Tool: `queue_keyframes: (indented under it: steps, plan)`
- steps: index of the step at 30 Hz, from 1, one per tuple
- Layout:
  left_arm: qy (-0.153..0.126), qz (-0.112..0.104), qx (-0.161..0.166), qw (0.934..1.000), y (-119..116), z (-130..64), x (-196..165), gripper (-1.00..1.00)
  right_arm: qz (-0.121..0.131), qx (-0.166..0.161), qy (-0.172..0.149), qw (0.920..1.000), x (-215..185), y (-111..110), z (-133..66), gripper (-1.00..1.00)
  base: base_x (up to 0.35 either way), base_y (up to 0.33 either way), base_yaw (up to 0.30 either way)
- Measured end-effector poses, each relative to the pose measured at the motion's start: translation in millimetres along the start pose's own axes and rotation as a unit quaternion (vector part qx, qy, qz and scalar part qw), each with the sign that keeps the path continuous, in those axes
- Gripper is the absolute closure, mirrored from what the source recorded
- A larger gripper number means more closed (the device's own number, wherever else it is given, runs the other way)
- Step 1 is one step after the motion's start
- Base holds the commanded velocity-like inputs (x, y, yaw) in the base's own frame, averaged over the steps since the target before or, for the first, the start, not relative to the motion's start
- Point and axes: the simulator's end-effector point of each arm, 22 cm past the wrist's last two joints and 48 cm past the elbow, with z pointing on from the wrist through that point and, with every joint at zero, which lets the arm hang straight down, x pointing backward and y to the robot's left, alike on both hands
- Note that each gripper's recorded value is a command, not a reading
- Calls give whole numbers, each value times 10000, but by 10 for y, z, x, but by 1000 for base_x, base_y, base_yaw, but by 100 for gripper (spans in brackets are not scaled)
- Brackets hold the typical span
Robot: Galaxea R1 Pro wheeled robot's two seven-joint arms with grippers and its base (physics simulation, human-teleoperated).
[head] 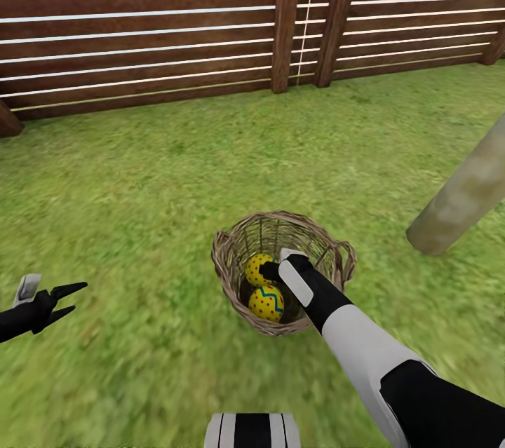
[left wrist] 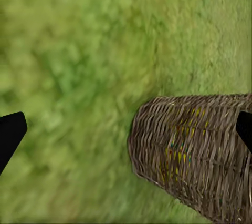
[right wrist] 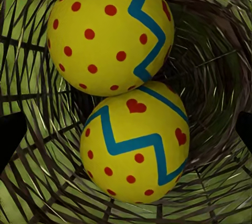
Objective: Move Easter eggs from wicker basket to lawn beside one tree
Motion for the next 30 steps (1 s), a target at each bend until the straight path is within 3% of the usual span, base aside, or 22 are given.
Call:
queue_keyframes:
  steps: [30]
  plan:
    - [36, -22, 51, 10000, 11, 18, 32, -100, 7, 7, 44, 10000, 36, -11, 43, -100, 66, 0, 0]
